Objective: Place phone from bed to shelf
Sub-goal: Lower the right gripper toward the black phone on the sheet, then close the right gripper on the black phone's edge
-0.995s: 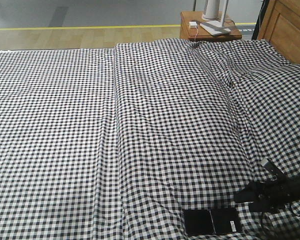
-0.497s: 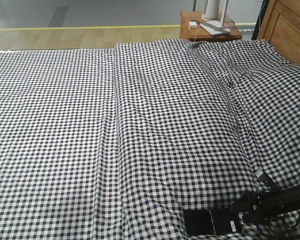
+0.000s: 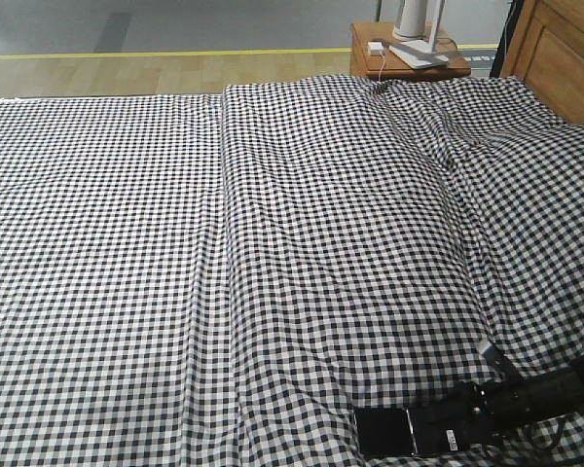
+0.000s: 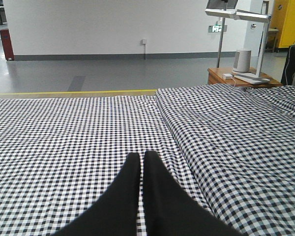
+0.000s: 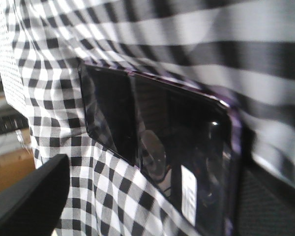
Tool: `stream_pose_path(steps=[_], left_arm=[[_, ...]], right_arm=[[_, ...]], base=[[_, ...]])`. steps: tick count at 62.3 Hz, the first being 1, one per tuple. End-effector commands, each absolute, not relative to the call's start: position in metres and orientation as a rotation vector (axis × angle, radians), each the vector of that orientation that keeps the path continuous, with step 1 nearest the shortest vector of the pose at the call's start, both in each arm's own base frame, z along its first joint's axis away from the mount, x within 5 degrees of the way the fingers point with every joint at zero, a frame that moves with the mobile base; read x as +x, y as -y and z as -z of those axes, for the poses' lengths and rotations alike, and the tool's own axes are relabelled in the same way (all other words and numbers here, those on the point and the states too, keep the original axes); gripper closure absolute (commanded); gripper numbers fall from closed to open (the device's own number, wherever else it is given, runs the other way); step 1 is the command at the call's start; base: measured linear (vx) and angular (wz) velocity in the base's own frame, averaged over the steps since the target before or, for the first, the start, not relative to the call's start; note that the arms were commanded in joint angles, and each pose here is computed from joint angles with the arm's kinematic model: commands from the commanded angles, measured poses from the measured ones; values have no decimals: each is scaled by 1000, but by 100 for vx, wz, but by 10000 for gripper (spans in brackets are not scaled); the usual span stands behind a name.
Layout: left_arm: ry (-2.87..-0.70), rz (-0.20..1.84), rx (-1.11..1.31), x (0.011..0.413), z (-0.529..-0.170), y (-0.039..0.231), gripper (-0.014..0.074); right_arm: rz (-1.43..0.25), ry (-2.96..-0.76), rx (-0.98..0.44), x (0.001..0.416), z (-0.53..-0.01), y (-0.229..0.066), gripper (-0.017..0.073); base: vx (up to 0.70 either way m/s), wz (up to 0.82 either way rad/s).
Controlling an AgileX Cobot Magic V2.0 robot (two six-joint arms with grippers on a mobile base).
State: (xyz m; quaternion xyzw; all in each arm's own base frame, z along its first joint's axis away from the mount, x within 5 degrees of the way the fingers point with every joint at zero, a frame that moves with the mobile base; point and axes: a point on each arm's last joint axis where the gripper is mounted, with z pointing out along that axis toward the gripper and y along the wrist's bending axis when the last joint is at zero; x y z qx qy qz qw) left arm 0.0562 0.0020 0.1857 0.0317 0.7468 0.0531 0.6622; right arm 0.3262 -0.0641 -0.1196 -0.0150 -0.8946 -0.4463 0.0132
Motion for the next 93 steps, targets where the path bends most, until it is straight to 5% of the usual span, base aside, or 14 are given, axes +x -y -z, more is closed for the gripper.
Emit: stream_pose_path(steps=[1, 20, 27, 43, 59, 93], left_arm=[[-1581, -112, 58, 55, -200, -2, 592], [-1581, -112, 58, 55, -200, -2, 592], [-1581, -112, 58, 55, -200, -2, 592], [-1581, -112, 58, 55, -200, -2, 592], [-1581, -112, 58, 55, -200, -2, 592], [-1581, -112, 58, 55, -200, -2, 592]], right_arm=[[1464, 2787, 52, 340, 99, 55, -36], [1466, 2778, 69, 341, 98, 51, 41], [1469, 2773, 75, 340, 98, 51, 156], [1536, 2722, 85, 339, 94, 49, 576], [1723, 2606, 147, 337, 82, 43, 569], [1699, 2729, 252, 345, 1, 46, 566]], base=[[0, 0], [0, 0], [0, 0], [0, 0], [0, 0], [0, 0]])
